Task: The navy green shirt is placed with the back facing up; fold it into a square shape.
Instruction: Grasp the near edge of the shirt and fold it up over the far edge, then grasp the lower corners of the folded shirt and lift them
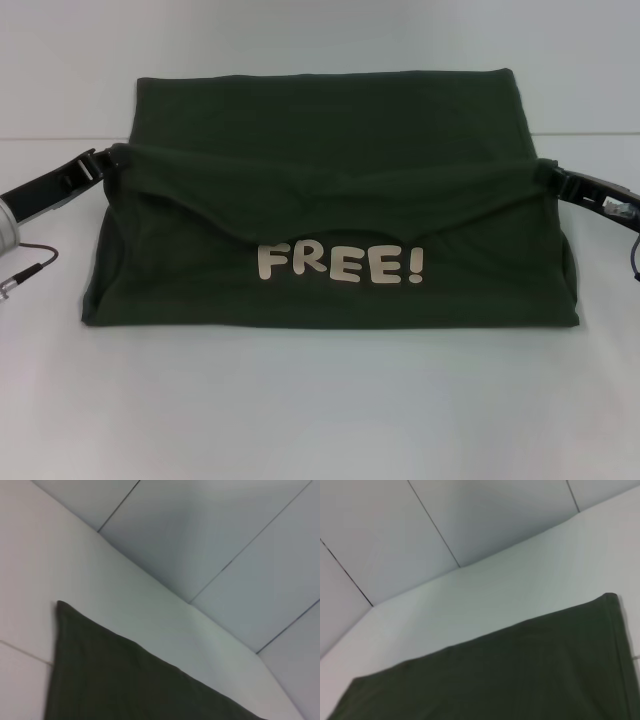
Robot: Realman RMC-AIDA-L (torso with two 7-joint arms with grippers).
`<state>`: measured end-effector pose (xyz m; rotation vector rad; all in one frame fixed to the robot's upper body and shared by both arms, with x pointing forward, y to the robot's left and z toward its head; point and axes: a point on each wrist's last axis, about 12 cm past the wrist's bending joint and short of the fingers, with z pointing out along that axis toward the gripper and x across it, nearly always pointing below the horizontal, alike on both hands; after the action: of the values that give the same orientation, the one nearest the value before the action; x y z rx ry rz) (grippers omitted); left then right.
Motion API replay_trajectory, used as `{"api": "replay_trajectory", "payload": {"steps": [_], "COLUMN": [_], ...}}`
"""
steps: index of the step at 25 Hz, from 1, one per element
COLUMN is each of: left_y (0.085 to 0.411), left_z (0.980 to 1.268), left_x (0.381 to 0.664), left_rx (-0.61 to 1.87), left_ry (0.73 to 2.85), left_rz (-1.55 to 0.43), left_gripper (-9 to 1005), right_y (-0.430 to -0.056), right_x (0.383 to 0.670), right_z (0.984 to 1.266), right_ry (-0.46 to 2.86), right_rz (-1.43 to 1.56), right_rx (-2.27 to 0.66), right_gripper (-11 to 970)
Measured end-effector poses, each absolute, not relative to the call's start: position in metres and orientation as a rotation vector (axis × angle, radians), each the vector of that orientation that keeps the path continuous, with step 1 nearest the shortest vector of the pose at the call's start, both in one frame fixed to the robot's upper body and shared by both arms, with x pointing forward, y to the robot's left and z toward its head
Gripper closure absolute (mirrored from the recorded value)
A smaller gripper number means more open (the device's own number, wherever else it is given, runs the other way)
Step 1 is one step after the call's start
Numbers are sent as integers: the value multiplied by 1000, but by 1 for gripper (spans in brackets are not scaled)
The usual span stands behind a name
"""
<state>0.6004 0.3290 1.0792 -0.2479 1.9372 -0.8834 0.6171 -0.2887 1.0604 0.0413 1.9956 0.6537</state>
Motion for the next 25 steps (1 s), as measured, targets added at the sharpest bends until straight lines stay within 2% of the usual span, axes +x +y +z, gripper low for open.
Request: {"api": "replay_trajectory", "payload": {"steps": [10, 15, 18, 22, 25], "left_y": [320, 316, 320, 332, 343], "left_z": [1069, 1064, 1061, 1056, 1062], "left_x": [605, 599, 593, 581, 563], "left_rx": [-288, -289, -317, -339, -225], "left_ry": [1965, 1918, 1898, 1894, 1923], "left_rz": [-801, -780, -779, -776, -851], "left_gripper": [873, 869, 867, 778, 712], "right_y": [-277, -276, -279, -289, -300], "right_x": [621, 616, 612, 605, 593], "right_z": [1056, 1057, 1057, 1057, 1061], "right_ry": [2043, 2026, 2012, 1975, 1917], "right_rz": [610, 644, 672, 704, 762], "right_rx": [-34, -78, -74, -17, 0], "right_gripper": [916, 855, 741, 600, 524]}}
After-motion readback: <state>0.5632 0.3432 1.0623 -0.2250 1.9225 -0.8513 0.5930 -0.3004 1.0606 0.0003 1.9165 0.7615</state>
